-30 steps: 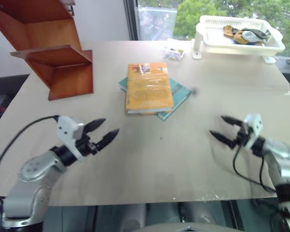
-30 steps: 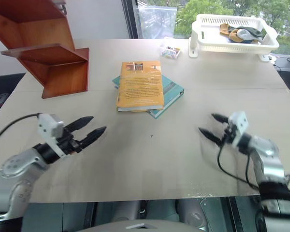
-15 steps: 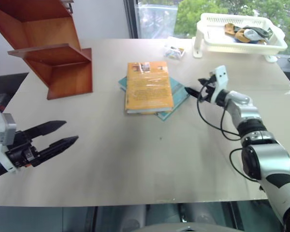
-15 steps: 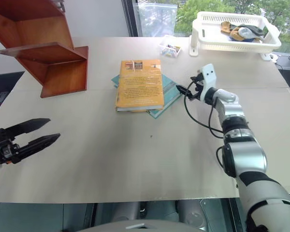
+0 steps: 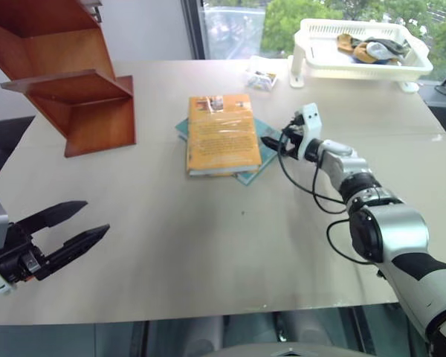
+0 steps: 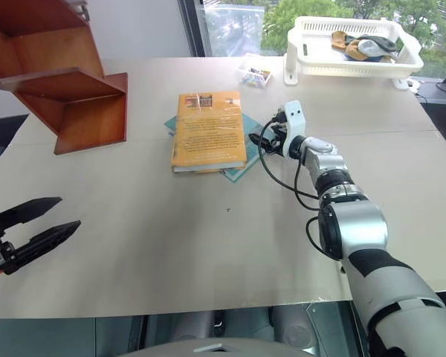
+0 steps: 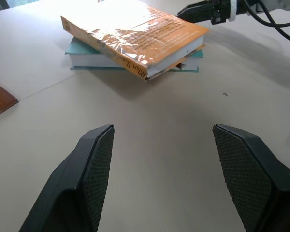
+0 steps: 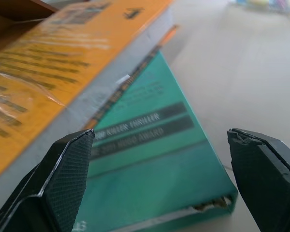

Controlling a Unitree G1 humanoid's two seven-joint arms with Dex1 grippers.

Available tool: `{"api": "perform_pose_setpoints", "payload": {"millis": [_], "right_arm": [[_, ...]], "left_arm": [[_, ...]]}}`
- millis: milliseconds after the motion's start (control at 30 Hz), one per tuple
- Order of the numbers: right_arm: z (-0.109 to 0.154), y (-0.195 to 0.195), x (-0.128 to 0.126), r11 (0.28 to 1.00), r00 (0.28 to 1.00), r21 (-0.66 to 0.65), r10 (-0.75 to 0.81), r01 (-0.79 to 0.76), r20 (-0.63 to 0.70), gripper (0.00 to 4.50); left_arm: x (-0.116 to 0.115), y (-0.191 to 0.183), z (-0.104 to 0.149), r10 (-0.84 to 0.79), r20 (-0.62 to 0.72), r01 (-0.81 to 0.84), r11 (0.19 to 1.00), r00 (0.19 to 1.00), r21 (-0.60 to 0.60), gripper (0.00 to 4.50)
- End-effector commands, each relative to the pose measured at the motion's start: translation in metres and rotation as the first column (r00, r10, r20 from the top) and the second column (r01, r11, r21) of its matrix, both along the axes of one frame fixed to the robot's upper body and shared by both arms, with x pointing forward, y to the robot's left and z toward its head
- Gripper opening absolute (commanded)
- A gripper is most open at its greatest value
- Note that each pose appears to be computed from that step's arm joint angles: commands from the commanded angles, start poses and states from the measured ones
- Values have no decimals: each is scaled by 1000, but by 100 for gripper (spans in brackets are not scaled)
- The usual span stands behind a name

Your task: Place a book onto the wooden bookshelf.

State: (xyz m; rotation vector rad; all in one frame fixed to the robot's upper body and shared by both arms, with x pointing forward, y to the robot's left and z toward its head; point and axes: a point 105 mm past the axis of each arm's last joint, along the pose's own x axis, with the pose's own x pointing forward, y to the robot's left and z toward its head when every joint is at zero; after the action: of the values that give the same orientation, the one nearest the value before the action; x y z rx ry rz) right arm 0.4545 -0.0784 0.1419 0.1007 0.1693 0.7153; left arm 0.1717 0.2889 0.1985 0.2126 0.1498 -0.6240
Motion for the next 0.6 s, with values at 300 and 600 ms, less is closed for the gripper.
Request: {"api": "perform_pose_setpoints", "payload": {"millis": [300,600], "right_arm": [[3,9,-5,992,995,-87,94,-90,43,450],[-17,15,-29,927,941,-180,338,-330,12,450]], "left_arm": [[1,-7,9,3,48,-4,1000,999,31,343],[5,-7,6,3,42,-5,999,999,42,343]]}}
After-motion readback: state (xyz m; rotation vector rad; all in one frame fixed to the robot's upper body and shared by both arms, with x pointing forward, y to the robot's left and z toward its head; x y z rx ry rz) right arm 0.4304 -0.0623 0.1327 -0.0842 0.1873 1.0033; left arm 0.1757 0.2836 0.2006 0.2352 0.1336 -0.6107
